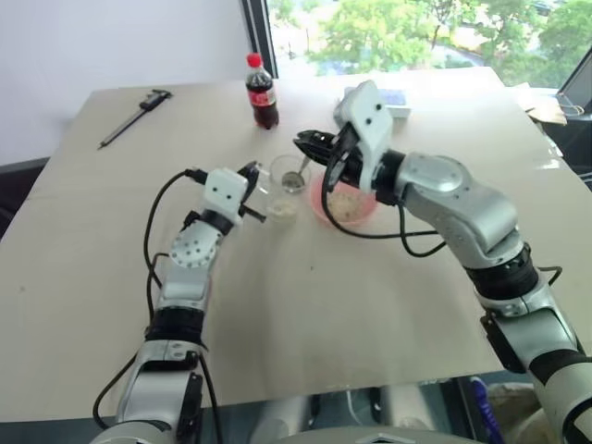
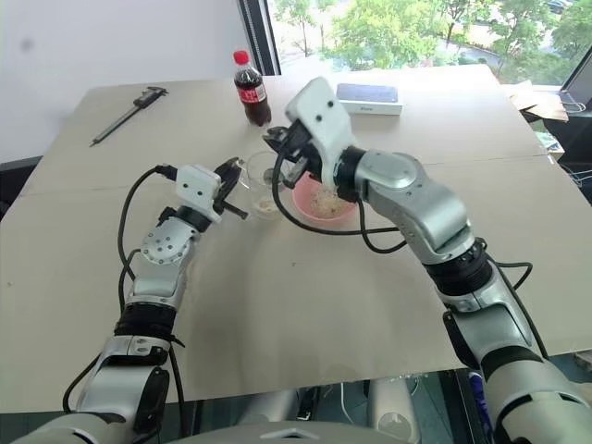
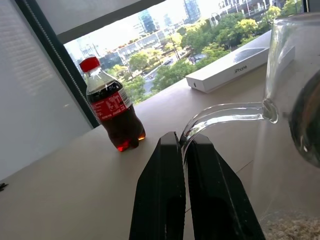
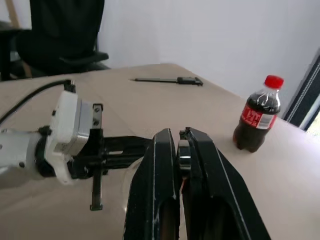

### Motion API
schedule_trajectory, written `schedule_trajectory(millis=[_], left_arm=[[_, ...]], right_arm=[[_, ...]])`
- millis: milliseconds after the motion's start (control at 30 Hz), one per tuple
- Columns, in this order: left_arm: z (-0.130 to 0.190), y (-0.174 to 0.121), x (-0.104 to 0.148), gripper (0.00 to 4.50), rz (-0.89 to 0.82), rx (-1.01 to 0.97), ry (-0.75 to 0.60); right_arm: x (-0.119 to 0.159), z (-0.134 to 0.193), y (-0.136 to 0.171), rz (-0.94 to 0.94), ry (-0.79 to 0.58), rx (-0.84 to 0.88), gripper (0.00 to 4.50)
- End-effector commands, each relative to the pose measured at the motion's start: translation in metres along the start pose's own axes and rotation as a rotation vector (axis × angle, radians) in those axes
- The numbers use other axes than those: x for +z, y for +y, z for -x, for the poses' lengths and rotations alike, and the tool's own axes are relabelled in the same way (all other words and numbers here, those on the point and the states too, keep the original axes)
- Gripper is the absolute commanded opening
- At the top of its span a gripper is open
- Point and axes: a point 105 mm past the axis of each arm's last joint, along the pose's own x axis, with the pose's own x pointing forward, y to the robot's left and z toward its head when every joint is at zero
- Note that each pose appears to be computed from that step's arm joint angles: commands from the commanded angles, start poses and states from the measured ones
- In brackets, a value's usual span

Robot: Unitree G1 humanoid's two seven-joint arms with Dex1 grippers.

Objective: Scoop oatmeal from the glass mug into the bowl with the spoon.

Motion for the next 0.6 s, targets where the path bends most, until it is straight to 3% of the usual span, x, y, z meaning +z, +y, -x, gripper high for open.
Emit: schedule_trajectory(millis=[33,267,400,600], left_arm=[[-0.007,-0.010,0.002,0.03,-0.014,-0.058,-0.021],[-0.012,-0.014,0.003,0.03,-0.032,-0.081,-0.038],[-0.012,-0.016,0.002,0.03,-0.035,-0.084,-0.039],[-0.009,-0.023,-0.003,0.03,-0.028,-0.088,-0.032]], right_arm=[[-0.009,-0.007,0.002,0.127,0.026,0.032,0.00],[-0.032,-0.009,0.009,-0.088,0.114,0.072,0.00],[-0.025,-0.009,0.006,-0.313,0.092,0.030,0.00],[-0.015,-0.007,-0.011,-0.410,0.077,-0.036,0.00]])
